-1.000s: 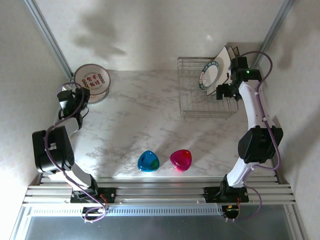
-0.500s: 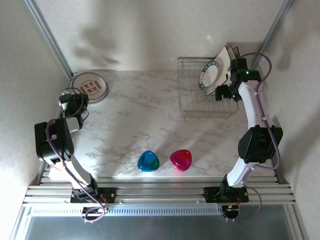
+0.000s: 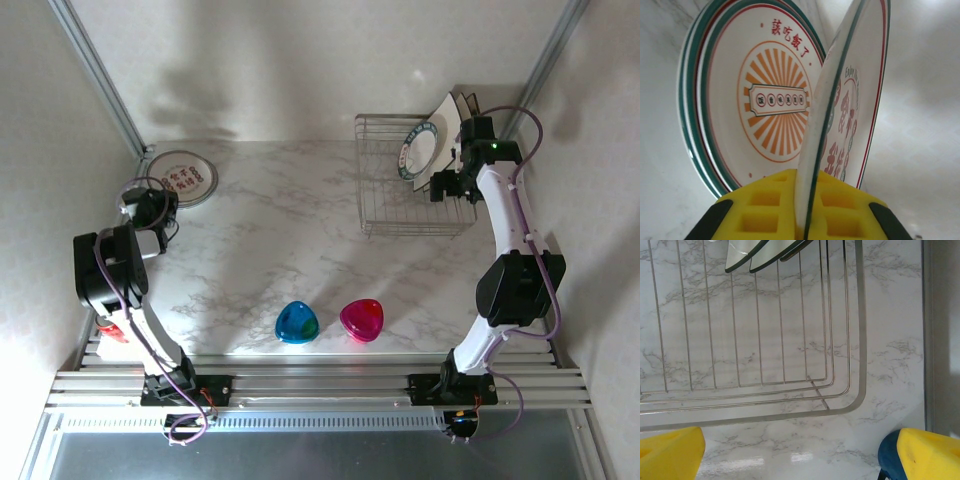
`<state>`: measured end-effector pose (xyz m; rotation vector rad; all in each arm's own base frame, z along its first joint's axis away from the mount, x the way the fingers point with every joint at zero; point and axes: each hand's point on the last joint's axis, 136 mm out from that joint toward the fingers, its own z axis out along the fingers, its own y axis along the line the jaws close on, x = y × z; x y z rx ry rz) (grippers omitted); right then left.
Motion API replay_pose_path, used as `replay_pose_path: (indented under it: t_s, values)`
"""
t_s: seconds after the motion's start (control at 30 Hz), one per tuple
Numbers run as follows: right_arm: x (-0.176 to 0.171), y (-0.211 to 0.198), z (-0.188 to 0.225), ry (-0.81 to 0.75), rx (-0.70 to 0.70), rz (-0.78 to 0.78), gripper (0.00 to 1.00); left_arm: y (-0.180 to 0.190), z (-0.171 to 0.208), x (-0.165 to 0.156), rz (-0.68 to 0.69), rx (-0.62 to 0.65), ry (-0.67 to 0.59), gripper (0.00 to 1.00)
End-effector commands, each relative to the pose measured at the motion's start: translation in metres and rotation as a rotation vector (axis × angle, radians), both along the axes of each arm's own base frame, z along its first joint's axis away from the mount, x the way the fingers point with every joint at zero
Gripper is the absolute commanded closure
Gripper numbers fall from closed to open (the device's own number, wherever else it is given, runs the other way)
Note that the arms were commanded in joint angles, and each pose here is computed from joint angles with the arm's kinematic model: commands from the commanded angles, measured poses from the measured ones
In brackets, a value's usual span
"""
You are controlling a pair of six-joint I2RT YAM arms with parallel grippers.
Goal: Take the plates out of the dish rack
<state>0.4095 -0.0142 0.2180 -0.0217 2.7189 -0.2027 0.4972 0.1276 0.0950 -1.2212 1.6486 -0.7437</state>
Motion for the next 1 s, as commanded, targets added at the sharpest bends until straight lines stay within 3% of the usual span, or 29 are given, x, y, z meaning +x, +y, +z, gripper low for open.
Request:
replay_pose_path:
  t_s: [0.0,0.97]
  values:
    - [0.001,0.003,-0.003,0.006,0.015,0.021,0.01,0.016,0.024,0.014,0.037,0.027,-0.08,1.0]
    - [0.001,0.005,-0.01,0.018,0.025,0.029,0.01,0.025,-0.001,0.038,0.025,0.008,0.0,1.0]
